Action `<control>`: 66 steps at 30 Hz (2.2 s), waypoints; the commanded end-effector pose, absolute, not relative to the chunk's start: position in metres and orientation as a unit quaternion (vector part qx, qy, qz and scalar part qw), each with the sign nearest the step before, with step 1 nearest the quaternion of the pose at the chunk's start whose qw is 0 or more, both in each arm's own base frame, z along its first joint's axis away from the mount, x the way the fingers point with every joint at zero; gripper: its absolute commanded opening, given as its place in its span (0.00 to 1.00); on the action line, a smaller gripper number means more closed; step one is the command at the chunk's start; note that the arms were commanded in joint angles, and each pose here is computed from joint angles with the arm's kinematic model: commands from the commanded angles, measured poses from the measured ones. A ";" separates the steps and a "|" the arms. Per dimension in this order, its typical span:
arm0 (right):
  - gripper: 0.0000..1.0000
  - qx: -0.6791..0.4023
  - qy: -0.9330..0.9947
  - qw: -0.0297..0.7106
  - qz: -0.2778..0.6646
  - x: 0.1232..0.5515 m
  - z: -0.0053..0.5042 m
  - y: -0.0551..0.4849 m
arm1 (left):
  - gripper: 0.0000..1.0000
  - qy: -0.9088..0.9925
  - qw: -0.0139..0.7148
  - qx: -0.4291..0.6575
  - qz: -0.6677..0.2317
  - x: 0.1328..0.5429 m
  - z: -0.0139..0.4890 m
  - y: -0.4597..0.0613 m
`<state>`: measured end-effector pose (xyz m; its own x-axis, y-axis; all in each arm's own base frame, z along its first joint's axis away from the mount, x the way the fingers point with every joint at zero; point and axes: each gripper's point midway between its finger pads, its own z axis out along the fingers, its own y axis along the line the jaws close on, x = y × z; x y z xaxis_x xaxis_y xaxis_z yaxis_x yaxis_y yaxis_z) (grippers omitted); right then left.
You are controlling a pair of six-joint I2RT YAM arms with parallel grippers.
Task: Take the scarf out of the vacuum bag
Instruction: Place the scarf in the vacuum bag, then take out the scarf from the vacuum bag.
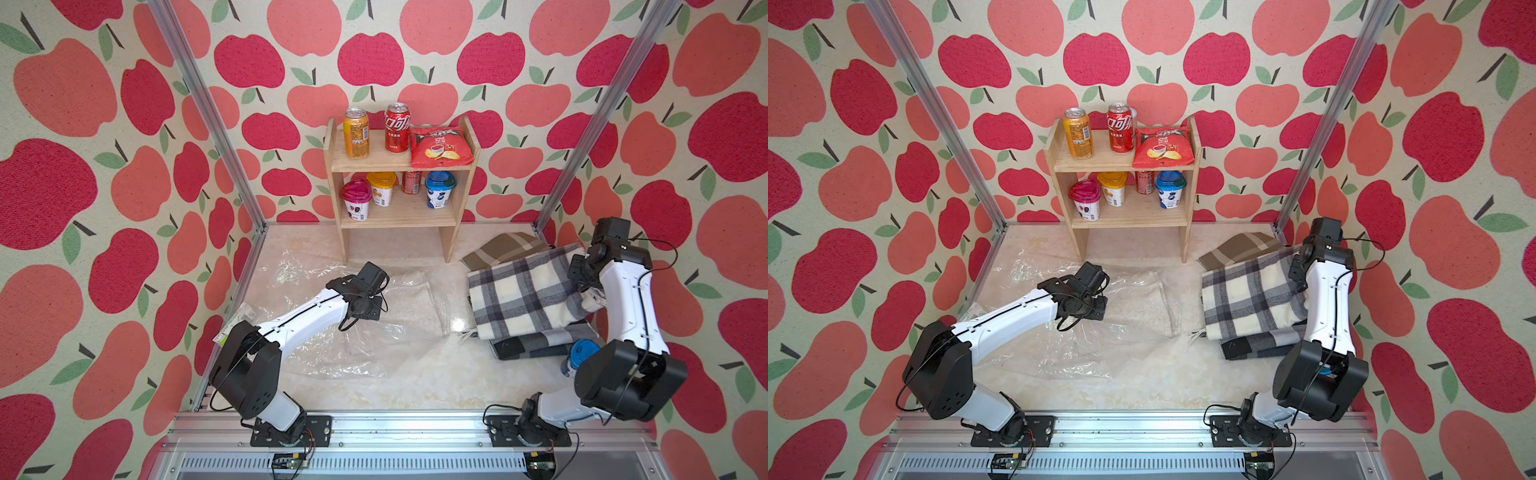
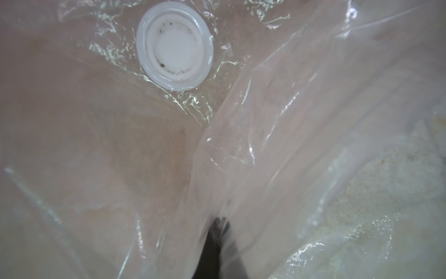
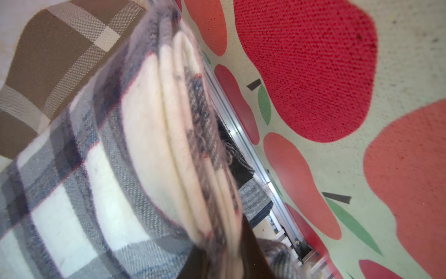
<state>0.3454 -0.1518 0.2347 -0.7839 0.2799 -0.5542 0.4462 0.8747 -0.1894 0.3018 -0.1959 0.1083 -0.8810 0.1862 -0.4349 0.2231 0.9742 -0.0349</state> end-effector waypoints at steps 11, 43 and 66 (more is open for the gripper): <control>1.00 0.210 0.912 0.331 -0.118 0.351 0.255 -0.144 | 0.00 0.966 0.232 0.114 -0.026 0.290 0.123 -0.176; 0.93 -0.007 0.898 0.288 0.334 0.308 0.164 0.219 | 0.00 0.902 0.350 0.183 -0.174 0.275 0.188 -0.222; 0.84 -0.087 0.944 0.154 0.277 0.282 0.056 0.281 | 0.00 0.902 0.323 0.203 -0.204 0.282 0.190 -0.274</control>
